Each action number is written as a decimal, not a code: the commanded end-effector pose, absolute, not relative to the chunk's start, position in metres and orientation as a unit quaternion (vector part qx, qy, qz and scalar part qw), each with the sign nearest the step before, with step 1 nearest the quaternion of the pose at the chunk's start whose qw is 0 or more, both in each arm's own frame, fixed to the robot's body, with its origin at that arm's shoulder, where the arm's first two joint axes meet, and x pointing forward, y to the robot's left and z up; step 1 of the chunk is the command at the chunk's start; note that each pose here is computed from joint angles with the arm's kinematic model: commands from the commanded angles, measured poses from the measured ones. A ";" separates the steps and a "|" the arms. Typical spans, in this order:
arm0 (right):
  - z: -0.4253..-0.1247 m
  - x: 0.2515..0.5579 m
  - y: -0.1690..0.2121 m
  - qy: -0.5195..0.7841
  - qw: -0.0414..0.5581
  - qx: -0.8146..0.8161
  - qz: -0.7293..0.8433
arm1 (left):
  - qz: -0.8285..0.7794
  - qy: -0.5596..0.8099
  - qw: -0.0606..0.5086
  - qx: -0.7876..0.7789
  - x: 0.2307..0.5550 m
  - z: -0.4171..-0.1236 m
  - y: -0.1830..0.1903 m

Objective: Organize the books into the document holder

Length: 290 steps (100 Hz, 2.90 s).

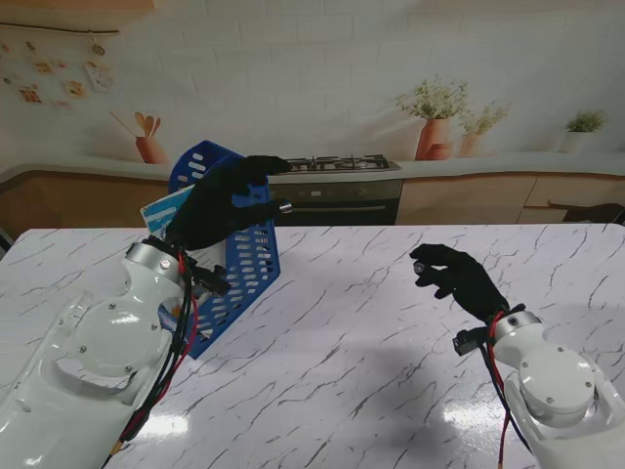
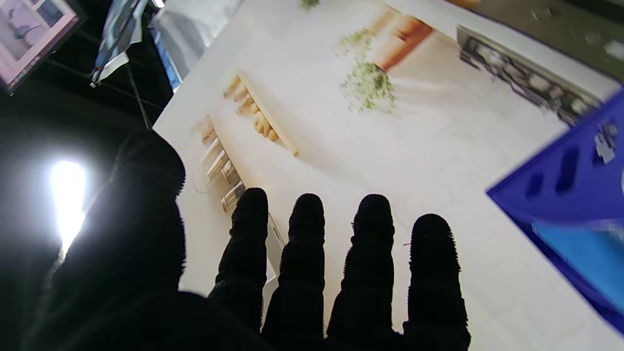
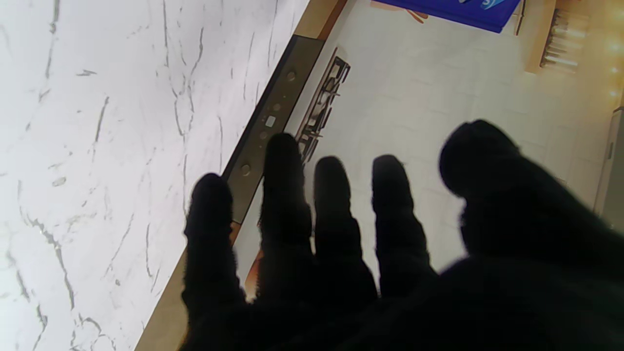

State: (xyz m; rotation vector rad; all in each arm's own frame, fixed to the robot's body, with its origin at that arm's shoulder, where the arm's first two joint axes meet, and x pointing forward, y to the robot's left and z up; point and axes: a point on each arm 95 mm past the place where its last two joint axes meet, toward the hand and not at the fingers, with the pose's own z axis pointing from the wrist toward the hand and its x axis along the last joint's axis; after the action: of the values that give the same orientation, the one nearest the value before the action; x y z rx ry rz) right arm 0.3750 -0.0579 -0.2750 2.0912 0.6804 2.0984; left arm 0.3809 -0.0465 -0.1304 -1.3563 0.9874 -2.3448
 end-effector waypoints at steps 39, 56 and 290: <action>-0.290 0.368 -0.057 0.216 0.035 0.696 0.683 | -0.785 0.342 0.008 -0.517 0.393 -0.201 -0.073; -0.297 0.366 -0.052 0.217 0.024 0.700 0.680 | -0.765 0.324 -0.027 -0.555 0.398 -0.229 -0.070; -0.323 0.359 -0.011 0.251 -0.046 0.714 0.652 | -0.659 0.261 -0.060 -0.703 0.379 -0.339 -0.031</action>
State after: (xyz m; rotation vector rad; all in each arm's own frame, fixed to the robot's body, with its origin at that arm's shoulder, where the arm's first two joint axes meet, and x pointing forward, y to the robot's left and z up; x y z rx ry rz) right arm 0.3604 -0.0139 -0.3214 2.2948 0.8121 2.1123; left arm 0.3799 -0.0279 -0.3379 -2.3057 0.8422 -2.1215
